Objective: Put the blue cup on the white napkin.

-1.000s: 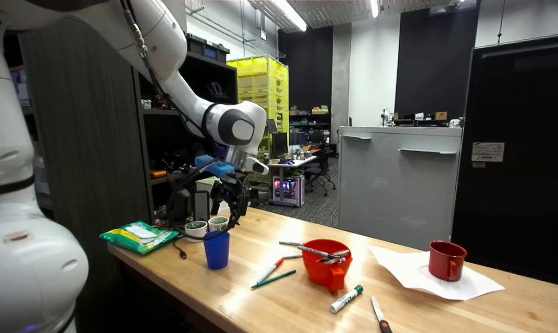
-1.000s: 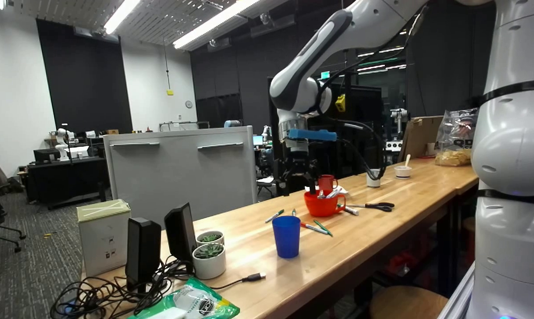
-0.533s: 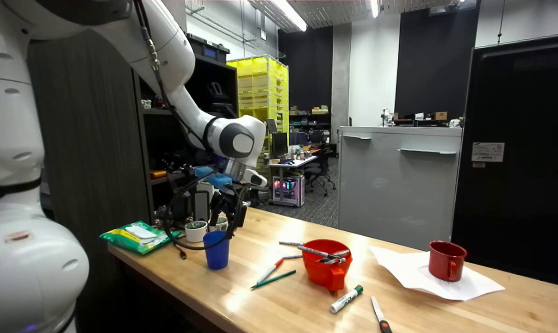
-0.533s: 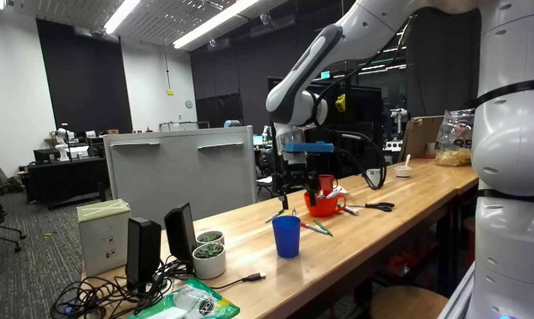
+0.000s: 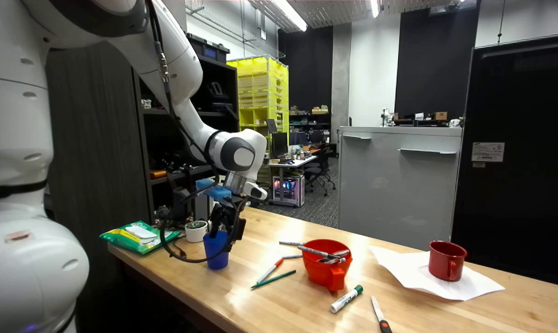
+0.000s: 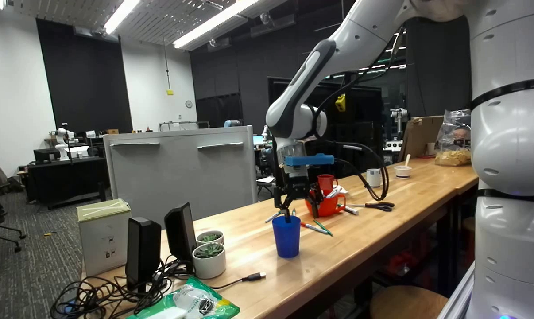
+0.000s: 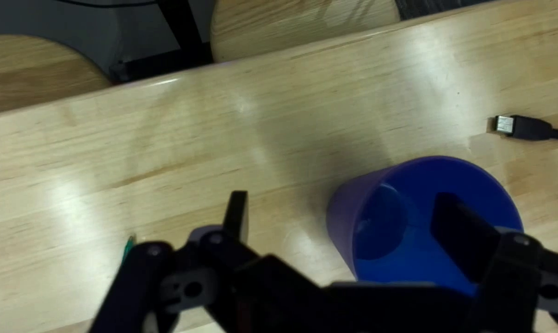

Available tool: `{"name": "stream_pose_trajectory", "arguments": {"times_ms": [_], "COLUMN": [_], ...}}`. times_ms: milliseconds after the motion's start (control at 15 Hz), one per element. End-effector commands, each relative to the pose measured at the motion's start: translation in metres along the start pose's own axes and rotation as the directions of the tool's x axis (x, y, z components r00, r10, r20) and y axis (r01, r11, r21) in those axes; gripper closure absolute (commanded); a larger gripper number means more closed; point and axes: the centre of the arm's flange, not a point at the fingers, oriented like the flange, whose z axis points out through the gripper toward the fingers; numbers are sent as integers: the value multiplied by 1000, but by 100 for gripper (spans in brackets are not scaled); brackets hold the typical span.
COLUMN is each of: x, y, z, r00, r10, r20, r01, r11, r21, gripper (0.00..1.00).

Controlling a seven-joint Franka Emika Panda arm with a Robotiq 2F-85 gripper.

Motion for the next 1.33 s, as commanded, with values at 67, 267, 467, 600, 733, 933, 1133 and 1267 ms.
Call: {"name": "stream_pose_trajectory", "arguments": {"times_ms": [67, 267, 467, 600, 733, 933, 1133, 1267], "x": [3, 6, 7, 6, 6, 10, 13, 14], "y": [3, 5, 5, 3, -1, -7, -9, -10], "z": [19, 23, 21, 11, -2, -21, -42, -57], "r00": [1000, 999, 999, 1000, 1000, 998, 996, 993], "r10": [18, 21, 13, -5, -22, -44, -65, -80], "r20": [22, 34, 37, 20, 0, -34, -67, -86], "r01": [-19, -21, -14, 5, 22, 44, 64, 76], "r11": [1000, 1000, 1000, 1000, 1000, 999, 998, 996], "r21": [14, 12, 9, 8, 4, -3, -18, -45], "gripper": [26, 46, 72, 85, 99, 100, 99, 99]}}
